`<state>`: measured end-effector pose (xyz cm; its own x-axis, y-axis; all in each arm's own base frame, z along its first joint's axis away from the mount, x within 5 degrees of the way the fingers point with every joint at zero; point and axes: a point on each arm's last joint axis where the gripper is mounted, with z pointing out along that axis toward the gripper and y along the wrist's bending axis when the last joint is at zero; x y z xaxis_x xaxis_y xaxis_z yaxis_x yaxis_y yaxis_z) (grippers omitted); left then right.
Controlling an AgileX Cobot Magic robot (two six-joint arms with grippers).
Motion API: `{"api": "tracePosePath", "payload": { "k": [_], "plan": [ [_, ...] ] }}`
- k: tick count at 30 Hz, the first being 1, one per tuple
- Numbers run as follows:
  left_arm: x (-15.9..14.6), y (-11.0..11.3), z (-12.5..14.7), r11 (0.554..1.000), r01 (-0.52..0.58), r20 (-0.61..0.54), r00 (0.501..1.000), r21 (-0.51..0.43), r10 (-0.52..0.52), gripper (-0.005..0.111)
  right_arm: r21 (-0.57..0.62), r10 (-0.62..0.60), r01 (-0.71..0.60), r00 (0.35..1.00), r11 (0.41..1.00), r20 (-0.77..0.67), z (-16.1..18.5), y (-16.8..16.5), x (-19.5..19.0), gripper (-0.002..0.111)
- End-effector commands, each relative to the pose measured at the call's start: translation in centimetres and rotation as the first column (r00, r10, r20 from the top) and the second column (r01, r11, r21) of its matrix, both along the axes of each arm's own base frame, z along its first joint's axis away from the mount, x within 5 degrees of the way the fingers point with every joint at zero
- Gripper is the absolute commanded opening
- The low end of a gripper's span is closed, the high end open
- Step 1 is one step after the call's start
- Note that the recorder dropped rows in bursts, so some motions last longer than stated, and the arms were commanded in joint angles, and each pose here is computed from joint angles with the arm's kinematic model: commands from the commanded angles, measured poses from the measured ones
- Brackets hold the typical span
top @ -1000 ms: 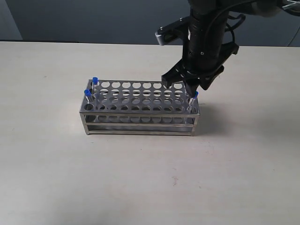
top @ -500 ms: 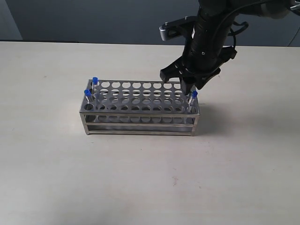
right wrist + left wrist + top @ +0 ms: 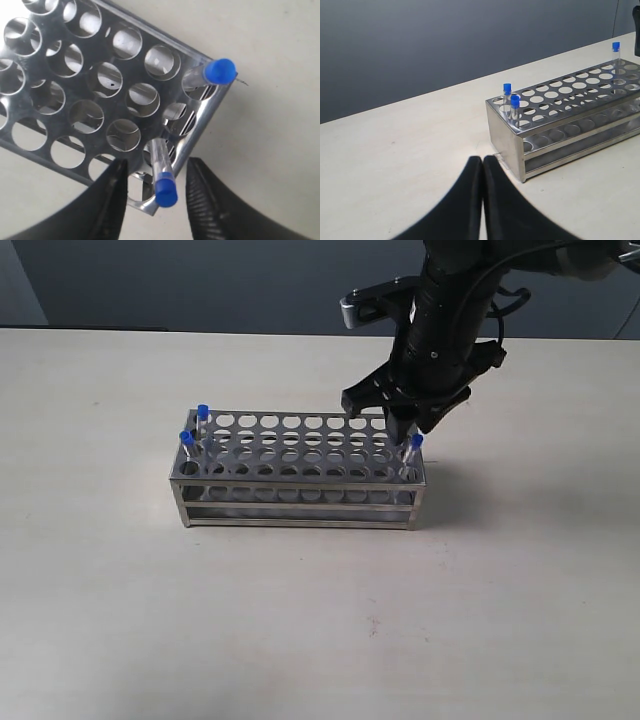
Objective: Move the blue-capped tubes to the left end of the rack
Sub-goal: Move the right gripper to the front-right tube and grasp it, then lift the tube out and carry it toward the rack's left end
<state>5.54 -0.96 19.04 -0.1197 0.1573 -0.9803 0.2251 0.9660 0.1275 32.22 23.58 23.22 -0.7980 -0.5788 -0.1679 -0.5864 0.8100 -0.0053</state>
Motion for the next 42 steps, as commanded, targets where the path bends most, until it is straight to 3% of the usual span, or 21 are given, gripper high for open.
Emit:
{"api": "tracePosePath", "payload": {
  "k": [1,11,20,28,30,32,42],
  "plan": [
    [-0.1,-0.1,0.2,1.000,0.012,0.013,1.000,-0.009,-0.011,0.001,-0.009,0.009,-0.009,1.000,1.000,0.020,0.3,-0.3,0.1,0.038],
    [-0.1,-0.1,0.2,1.000,0.012,0.013,1.000,-0.009,-0.011,0.001,0.014,0.009,-0.010,0.999,1.000,0.051,0.4,-0.1,0.4,0.033],
    [-0.1,-0.1,0.2,1.000,0.012,0.013,1.000,-0.009,-0.011,0.001,-0.060,0.010,-0.012,0.999,0.998,-0.041,-1.7,-0.2,0.4,0.031],
    [-0.1,-0.1,0.2,1.000,0.012,0.013,1.000,-0.009,-0.011,0.001,-0.043,0.012,-0.013,1.000,0.999,-0.015,-1.9,0.0,0.7,0.030],
    [-0.1,-0.1,0.2,1.000,0.012,0.013,1.000,-0.009,-0.011,0.001,-0.042,0.012,-0.013,1.000,0.999,-0.013,-1.9,0.0,0.7,0.021],
    [-0.1,-0.1,0.2,1.000,0.012,0.013,1.000,-0.009,-0.011,0.001,-0.043,0.012,-0.013,1.000,0.999,-0.014,-1.9,0.0,0.7,0.002],
    [-0.1,-0.1,0.2,1.000,0.012,0.013,1.000,-0.009,-0.011,0.001,-0.019,0.010,-0.010,1.000,1.000,0.017,1.1,-0.7,-0.3,0.000]
  ]
}}
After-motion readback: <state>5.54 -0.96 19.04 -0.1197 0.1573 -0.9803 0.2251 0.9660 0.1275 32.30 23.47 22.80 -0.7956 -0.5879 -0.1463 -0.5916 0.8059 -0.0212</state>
